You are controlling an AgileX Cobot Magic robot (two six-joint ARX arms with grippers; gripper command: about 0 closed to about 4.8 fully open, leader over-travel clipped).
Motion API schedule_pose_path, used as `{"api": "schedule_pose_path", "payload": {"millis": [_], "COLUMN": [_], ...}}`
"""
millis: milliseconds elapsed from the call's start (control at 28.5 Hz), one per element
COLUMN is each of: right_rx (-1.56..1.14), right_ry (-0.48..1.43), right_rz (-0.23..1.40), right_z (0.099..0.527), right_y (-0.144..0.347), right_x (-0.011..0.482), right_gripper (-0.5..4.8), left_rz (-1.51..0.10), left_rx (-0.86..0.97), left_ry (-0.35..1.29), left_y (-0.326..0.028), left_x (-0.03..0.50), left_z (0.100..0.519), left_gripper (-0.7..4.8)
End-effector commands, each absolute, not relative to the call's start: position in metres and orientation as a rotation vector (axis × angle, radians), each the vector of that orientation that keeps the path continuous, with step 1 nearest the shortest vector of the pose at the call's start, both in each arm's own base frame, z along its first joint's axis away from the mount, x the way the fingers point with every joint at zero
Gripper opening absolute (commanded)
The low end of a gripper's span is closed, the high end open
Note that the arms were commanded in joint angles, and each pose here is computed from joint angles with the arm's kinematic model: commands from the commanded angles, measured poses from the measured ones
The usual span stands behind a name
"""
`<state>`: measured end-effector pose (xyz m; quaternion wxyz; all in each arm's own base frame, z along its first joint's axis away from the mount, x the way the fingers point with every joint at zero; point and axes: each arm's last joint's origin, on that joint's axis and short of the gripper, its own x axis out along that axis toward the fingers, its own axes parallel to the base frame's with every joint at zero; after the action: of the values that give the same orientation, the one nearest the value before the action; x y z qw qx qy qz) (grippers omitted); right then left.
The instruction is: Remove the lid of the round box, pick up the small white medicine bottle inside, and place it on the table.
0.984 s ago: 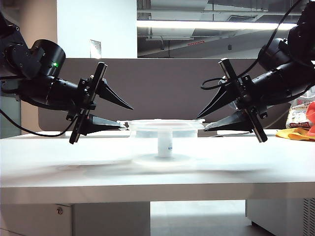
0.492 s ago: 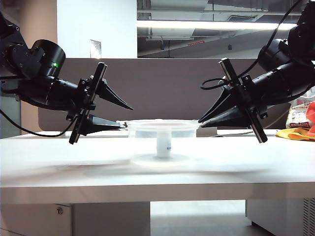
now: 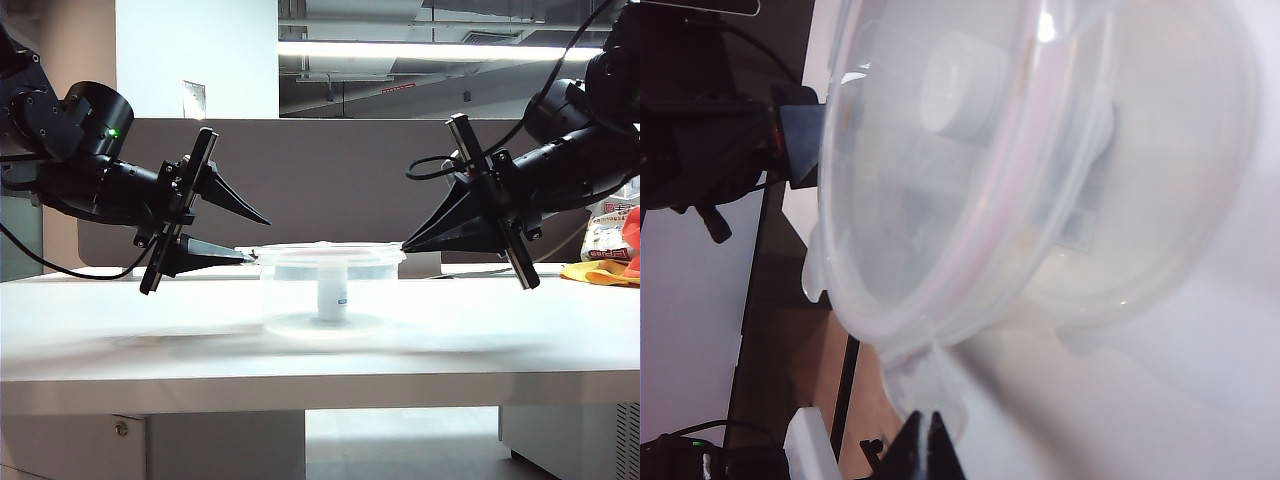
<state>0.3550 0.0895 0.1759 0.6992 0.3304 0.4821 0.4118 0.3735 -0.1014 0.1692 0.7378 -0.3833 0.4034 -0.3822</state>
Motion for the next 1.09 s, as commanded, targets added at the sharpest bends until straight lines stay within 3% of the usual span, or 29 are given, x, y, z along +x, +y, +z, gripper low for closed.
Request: {"api": "schedule_pose_path", "payload": {"millis": [35, 105, 246, 316, 808, 1089], "right_rx": [0.732, 0.731, 0.727, 0.726, 0.735, 0.738], "right_ry": [1.057, 1.05, 1.024, 1.02, 0.857, 0.789], "right_rz": [0.951, 0.959, 0.957, 0.945, 0.81, 0.74], "right_z": [0.179, 0.18, 0.182, 0.182, 0.193, 0.197], "right_y": [0.09, 0.09, 0.087, 0.086, 0.067, 0.066], "right_x": [0.355, 0.356, 0.358, 0.359, 0.376, 0.381], "right_gripper": [0.0, 0.08, 1.85, 2.15, 2.2, 2.2], "left_rz": [-0.846, -0.85, -0.797, -0.753, -0.734, -0.746], "left_rx": [-0.835, -0.825, -0.823, -0.83, -0.856, -0.848], "left_ry": [0.875, 0.87, 0.865, 0.874, 0.89, 0.865], "left_y": [-0.101, -0.101, -0.096, -0.091, -0.078, -0.078], "left_x": [0.374, 0.374, 0.375, 0.376, 0.38, 0.385], "left_z": [0.17, 0.17, 0.169, 0.166, 0.169, 0.176], "left_gripper": [2.29, 2.34, 3.22, 3.71, 3.79, 2.99]}}
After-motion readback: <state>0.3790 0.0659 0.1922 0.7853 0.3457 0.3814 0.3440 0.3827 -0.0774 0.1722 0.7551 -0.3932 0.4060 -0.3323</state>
